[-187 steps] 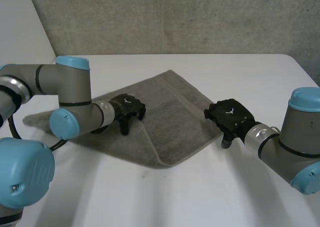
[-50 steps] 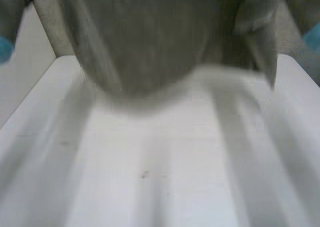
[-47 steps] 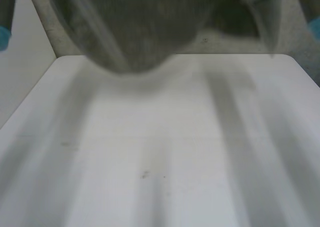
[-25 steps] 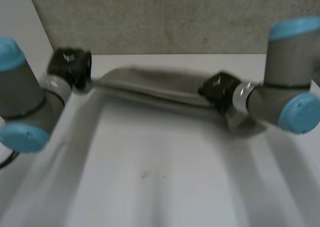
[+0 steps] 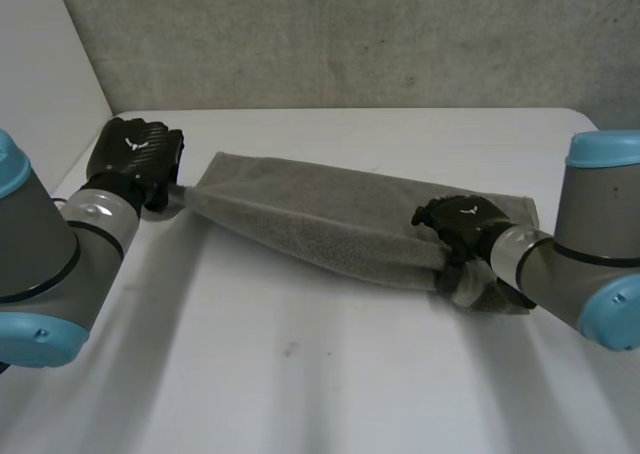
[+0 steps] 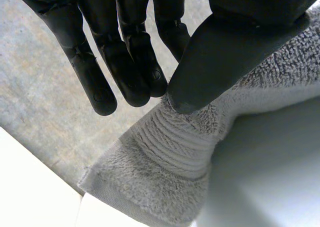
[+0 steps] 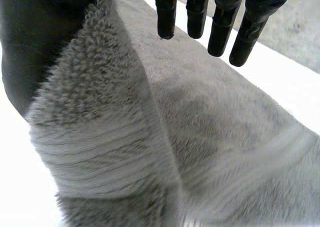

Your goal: Fold the towel.

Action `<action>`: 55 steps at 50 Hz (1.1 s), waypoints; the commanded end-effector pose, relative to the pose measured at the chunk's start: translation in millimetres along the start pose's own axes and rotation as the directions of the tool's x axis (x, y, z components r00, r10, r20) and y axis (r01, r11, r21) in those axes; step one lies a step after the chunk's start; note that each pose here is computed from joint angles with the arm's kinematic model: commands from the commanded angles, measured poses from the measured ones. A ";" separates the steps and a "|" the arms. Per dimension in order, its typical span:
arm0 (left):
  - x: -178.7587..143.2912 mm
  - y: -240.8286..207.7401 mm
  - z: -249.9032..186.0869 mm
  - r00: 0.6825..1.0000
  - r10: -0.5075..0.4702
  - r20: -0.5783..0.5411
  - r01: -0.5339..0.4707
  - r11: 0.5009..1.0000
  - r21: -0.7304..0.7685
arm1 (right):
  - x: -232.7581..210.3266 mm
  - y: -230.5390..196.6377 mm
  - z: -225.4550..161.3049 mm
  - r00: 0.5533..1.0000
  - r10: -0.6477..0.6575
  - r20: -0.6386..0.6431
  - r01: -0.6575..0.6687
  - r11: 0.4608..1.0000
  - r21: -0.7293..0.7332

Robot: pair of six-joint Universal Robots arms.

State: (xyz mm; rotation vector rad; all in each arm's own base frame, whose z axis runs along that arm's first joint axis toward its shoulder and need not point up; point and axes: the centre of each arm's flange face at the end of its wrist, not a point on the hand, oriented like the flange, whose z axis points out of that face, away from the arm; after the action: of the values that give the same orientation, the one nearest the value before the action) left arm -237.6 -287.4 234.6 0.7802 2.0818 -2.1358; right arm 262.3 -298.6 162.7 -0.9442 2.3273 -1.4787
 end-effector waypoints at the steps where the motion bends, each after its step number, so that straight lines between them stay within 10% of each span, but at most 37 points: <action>1: 8.1 -2.4 -14.2 0.999 -0.020 -0.030 0.020 1.000 0.003 | 8.6 16.2 -25.5 0.995 0.093 -0.035 -0.096 0.993 -0.076; 55: 9.9 16.2 -20.0 0.999 -0.021 -0.039 0.018 0.998 -0.058 | 15.1 53.9 -80.6 0.993 0.070 -0.092 -0.075 0.996 -0.046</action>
State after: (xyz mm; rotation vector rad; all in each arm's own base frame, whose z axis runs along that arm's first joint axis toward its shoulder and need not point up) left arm -234.3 -266.9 217.3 0.8067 2.1663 -2.0800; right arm 189.4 -233.4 137.8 -0.8084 2.4816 -1.3753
